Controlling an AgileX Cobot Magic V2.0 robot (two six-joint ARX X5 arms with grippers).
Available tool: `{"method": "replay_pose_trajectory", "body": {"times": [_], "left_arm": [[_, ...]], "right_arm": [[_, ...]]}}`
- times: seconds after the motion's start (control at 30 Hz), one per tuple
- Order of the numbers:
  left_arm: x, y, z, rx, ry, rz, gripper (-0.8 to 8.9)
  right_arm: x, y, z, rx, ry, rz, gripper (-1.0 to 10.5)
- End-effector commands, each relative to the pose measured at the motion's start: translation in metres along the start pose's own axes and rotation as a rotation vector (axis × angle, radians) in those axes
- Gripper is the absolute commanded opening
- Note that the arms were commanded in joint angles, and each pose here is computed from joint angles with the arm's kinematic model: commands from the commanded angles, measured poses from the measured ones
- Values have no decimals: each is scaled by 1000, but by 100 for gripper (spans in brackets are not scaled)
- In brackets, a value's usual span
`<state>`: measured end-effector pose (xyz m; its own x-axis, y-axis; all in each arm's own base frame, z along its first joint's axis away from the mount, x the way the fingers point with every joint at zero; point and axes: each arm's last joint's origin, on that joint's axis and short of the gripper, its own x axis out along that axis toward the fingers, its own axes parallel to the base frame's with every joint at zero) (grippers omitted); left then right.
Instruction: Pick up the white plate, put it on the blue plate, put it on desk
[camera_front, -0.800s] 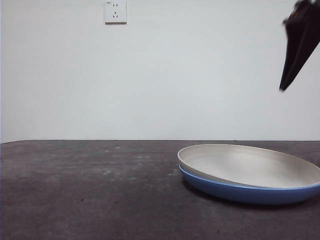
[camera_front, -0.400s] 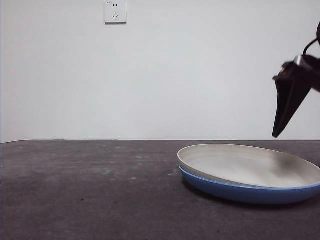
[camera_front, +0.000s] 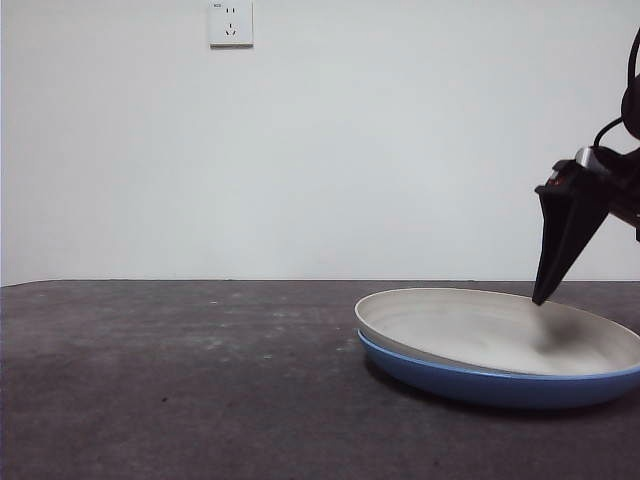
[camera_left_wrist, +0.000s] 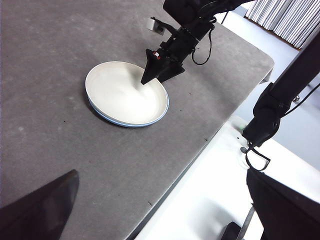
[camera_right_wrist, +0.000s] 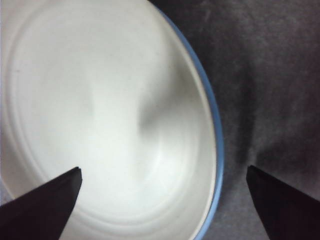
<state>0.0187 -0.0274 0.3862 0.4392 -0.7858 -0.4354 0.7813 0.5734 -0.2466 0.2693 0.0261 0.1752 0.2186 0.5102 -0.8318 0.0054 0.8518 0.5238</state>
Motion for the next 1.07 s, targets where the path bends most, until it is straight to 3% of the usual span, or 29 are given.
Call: {"method": "replay_pose_trajectory", "body": {"times": [0.03, 0.17, 0.47, 0.8, 1.07], "left_arm": [[-2, -1, 3, 10, -18, -6, 564], [-2, -1, 3, 10, -18, -6, 564], [-2, -1, 3, 8, -17, -6, 564], [-2, -1, 3, 6, -17, -7, 564], [-2, -1, 3, 16, -18, -7, 564]], "right_arm": [[5, -3, 4, -13, 9, 2, 452], [6, -3, 5, -17, 2, 2, 255], [6, -6, 4, -5, -4, -103, 12], [-6, -2, 14, 8, -27, -80, 9], [-22, 35, 31, -29, -31, -20, 9]]}}
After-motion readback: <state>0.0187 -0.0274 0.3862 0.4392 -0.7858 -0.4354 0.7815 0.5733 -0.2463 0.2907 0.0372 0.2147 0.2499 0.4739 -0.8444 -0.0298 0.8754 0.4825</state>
